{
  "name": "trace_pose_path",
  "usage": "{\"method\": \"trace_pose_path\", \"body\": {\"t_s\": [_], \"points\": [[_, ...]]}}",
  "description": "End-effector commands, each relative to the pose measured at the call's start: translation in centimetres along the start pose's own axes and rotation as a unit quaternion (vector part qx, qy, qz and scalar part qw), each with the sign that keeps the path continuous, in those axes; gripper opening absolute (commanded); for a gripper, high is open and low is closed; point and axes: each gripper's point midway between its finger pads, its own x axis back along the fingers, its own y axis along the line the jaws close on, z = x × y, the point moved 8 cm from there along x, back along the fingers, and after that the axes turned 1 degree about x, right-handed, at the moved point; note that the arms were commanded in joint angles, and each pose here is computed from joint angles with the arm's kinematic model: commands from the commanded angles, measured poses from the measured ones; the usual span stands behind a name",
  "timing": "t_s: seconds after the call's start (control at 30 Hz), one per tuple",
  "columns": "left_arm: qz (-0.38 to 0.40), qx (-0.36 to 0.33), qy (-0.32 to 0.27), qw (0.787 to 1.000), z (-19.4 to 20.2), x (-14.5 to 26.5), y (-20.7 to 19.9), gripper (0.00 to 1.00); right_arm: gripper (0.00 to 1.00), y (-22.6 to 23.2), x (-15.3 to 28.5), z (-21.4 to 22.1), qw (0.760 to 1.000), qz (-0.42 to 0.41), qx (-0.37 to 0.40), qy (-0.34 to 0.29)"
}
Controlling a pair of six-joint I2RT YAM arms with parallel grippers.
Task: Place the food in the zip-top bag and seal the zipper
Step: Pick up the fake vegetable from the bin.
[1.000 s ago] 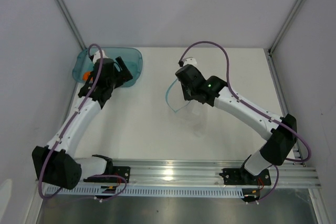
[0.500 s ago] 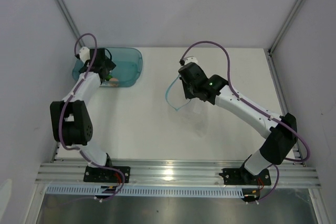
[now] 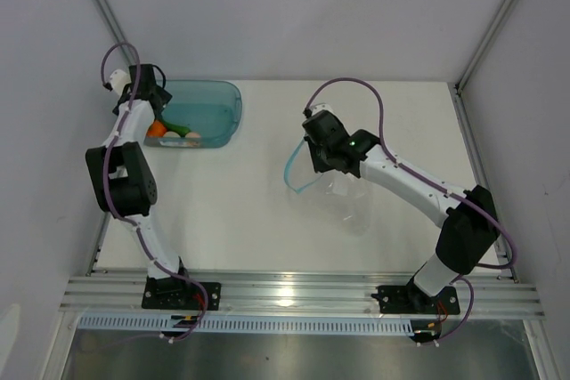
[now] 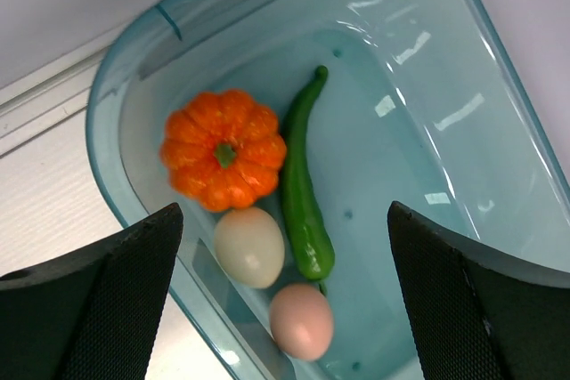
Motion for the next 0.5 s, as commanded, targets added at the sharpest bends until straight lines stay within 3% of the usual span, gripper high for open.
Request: {"method": "trace_pose_path", "body": {"t_s": [0.0, 0.47], "points": [[-0.026, 0.014, 0.000, 1.000, -1.2, -0.8, 0.2, 0.97, 0.00, -0.2, -0.1, -0.9, 1.000, -0.011, -0.006, -0.021], [-0.068, 0.029, 0.042, 0.996, -1.3, -3.8, -0.3, 0.97, 0.00, -1.2, 0.1, -0.5, 0.999, -0.018, -0.022, -0.027]]}}
